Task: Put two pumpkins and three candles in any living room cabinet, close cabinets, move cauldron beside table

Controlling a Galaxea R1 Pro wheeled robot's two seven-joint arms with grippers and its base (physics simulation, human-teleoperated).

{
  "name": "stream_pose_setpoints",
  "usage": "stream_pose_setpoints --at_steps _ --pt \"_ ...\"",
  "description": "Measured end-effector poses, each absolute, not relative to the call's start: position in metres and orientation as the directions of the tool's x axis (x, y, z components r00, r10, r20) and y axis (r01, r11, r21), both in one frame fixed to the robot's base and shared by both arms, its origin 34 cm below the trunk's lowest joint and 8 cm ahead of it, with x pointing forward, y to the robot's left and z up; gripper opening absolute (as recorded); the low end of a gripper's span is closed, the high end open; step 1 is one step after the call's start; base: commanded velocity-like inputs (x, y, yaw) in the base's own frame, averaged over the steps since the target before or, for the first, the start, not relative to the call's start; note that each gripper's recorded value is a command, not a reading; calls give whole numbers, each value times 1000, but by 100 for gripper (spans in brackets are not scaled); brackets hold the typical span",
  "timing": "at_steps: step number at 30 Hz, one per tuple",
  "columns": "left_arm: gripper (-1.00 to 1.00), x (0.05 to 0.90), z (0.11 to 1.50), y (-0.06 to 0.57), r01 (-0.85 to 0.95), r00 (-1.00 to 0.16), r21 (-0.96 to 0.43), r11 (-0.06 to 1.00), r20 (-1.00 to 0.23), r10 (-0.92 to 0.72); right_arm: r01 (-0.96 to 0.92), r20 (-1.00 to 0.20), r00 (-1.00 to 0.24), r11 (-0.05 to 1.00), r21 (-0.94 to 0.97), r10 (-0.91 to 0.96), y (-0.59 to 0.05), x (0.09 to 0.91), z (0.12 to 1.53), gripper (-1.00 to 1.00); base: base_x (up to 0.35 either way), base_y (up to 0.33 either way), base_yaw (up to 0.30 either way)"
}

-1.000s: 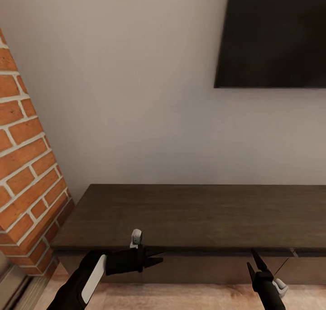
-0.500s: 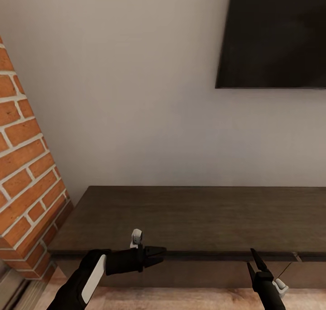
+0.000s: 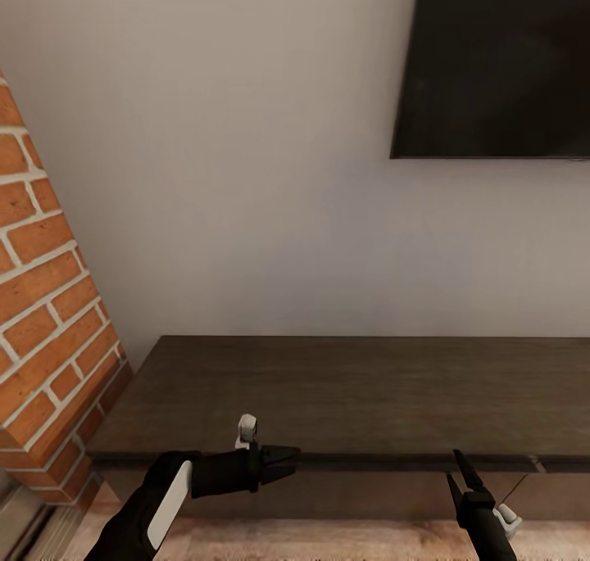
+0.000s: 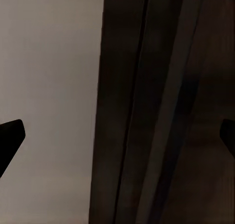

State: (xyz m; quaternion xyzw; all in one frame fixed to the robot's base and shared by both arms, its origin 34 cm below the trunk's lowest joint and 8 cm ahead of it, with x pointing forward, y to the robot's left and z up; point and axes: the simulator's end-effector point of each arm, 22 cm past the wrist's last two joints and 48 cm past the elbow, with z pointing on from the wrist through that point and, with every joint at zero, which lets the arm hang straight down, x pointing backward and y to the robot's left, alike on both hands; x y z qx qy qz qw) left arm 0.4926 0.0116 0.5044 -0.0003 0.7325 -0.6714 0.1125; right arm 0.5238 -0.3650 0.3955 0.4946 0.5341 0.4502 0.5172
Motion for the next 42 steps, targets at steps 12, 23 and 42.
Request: stream_pose_setpoints --at_steps 12,23,42 --pt "100 493 497 12 134 -977 -986 99 -148 -152 79 -107 22 105 991 994 -365 522 388 100 0 0 0" --pt "100 493 497 12 134 -977 -986 98 -148 -152 79 -107 22 105 991 994 -365 522 388 100 -45 0 0" --pt "100 493 498 11 136 -977 -986 96 -150 -152 110 -103 27 99 989 994 -367 516 378 100 34 -5 0"
